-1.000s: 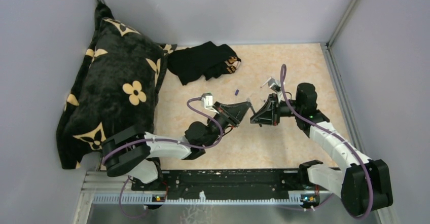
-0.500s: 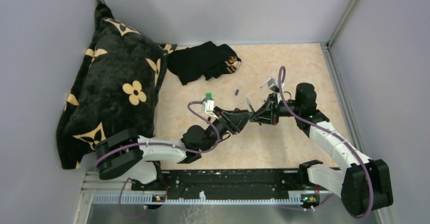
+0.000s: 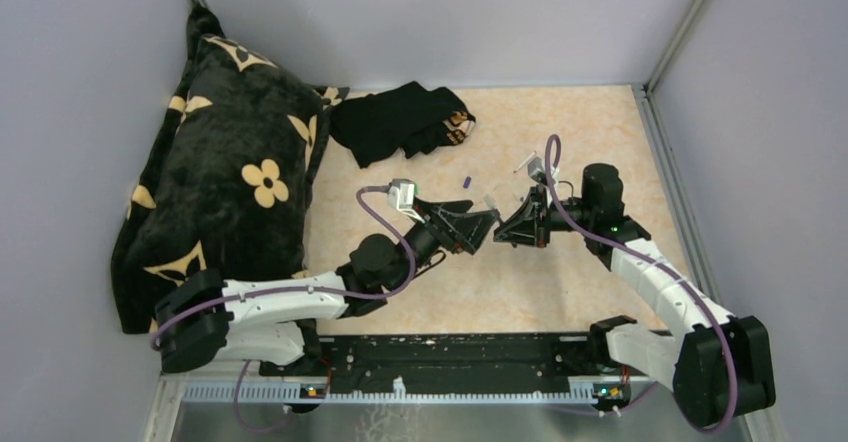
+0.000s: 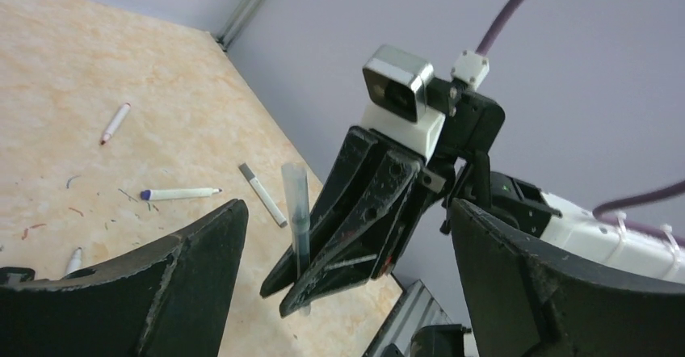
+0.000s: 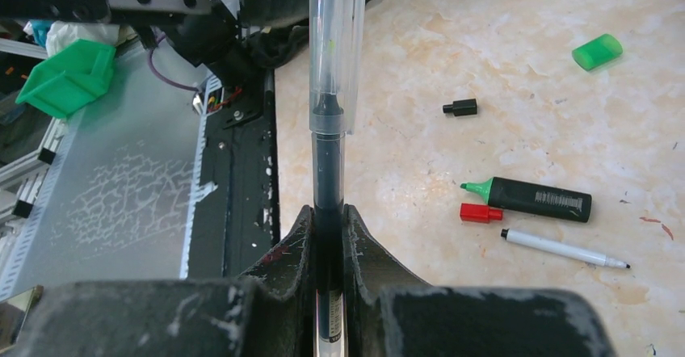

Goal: Insert the pens into the pen caps
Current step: Insert the pen cap onto the pen, then press the pen cap onto the pen.

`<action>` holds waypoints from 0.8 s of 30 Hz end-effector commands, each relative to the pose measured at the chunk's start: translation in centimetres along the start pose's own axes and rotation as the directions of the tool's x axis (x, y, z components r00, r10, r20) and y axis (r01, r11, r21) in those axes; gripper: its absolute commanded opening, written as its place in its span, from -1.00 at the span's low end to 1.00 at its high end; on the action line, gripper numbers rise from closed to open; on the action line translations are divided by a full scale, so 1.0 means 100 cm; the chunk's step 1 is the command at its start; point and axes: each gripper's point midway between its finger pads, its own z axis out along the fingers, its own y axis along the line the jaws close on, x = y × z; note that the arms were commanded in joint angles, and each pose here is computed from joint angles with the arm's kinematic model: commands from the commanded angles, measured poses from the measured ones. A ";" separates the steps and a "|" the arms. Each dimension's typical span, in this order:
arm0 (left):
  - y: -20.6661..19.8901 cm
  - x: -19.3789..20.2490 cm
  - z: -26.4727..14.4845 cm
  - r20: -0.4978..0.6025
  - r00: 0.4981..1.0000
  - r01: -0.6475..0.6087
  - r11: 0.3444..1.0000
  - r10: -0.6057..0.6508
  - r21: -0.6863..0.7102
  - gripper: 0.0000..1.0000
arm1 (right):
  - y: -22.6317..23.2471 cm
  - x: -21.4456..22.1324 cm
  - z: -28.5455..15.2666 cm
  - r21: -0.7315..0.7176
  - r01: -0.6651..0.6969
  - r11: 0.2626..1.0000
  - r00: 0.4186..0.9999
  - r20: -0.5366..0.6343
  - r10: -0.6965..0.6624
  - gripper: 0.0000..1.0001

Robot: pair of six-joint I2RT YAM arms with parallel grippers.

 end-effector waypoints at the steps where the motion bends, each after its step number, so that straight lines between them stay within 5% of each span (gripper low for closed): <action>1: 0.016 -0.004 0.011 -0.061 0.998 -0.032 0.985 0.021 -0.172 0.96 | 0.006 -0.023 -0.001 -0.008 0.114 0.993 0.993 0.025 -0.114 -1.00; 4: 0.022 -0.006 0.018 -0.081 0.997 -0.014 0.967 -0.007 -0.255 0.89 | 0.006 -0.023 -0.001 -0.007 0.113 0.994 0.993 0.025 -0.113 -1.00; 10: 0.034 -0.010 0.029 -0.075 0.997 -0.006 0.924 -0.024 -0.382 0.41 | 0.006 -0.023 -0.001 -0.009 0.112 0.994 0.993 0.025 -0.112 -1.00; 24: 0.030 0.008 0.048 -0.120 0.991 0.006 0.920 -0.058 -0.391 -0.29 | 0.005 -0.023 0.000 -0.003 0.107 0.994 0.994 0.025 -0.107 -1.00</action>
